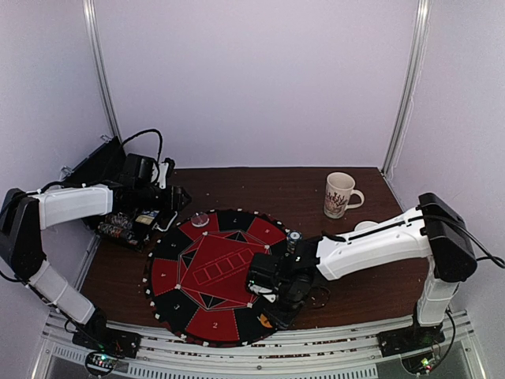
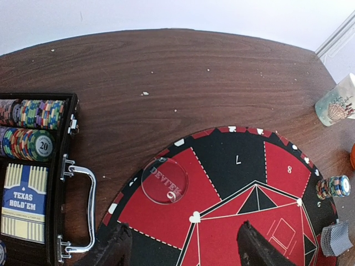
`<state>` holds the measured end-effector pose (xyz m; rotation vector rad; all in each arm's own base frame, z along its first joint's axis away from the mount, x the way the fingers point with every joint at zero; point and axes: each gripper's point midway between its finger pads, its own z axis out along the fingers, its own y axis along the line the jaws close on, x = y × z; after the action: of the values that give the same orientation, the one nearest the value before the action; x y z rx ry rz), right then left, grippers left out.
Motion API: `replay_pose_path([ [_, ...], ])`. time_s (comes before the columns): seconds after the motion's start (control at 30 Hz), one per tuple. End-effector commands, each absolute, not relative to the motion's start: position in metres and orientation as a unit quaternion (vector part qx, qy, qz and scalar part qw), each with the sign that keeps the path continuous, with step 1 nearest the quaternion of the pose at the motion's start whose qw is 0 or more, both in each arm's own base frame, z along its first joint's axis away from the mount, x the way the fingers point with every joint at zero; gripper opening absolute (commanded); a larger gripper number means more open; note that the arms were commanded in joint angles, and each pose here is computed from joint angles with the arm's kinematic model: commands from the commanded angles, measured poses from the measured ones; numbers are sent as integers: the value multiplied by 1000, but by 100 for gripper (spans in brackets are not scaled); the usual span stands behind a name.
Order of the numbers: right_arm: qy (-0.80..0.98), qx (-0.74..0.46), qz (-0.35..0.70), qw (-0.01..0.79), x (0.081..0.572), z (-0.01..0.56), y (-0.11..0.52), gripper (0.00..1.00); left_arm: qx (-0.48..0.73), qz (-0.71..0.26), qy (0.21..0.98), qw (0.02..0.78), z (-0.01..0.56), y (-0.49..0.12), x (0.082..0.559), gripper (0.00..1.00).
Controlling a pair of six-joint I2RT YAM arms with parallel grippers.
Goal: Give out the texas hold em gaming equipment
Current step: Pick up the small blind button from the poker table mat, then place the small blind button at position8.
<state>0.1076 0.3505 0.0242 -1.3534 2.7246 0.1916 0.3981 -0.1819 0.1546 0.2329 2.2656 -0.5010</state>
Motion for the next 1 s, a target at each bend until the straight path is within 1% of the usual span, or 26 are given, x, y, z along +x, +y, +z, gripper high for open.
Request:
replay_pose_path([
  [0.0, 887, -451, 74, 70, 110, 59, 356, 31, 102, -196, 883, 413, 168, -185, 403, 68],
  [0.17, 881, -446, 113, 110, 125, 102, 377, 30, 104, -199, 882, 415, 171, -186, 403, 68],
  [0.27, 874, -433, 152, 161, 155, 140, 399, 30, 105, -200, 881, 416, 172, -186, 403, 68],
  [0.37, 876, -400, 167, 214, 209, 171, 410, 30, 106, -200, 881, 415, 172, -187, 404, 68],
  [0.53, 898, -303, 118, 295, 327, 181, 398, 29, 105, -198, 882, 414, 175, -185, 402, 68],
  [0.63, 905, -251, 91, 330, 385, 176, 386, 28, 106, -194, 884, 412, 173, -183, 399, 68],
  [0.73, 912, -230, 63, 333, 419, 156, 380, 28, 107, -189, 886, 409, 172, -182, 398, 68],
  [0.83, 919, -232, 28, 319, 434, 131, 378, 28, 107, -186, 887, 409, 171, -181, 399, 68],
  [0.9, 926, -239, 6, 293, 436, 103, 378, 28, 107, -185, 888, 408, 170, -181, 399, 68],
  [0.97, 931, -238, -7, 278, 435, 86, 375, 28, 108, -184, 889, 405, 167, -181, 400, 68],
])
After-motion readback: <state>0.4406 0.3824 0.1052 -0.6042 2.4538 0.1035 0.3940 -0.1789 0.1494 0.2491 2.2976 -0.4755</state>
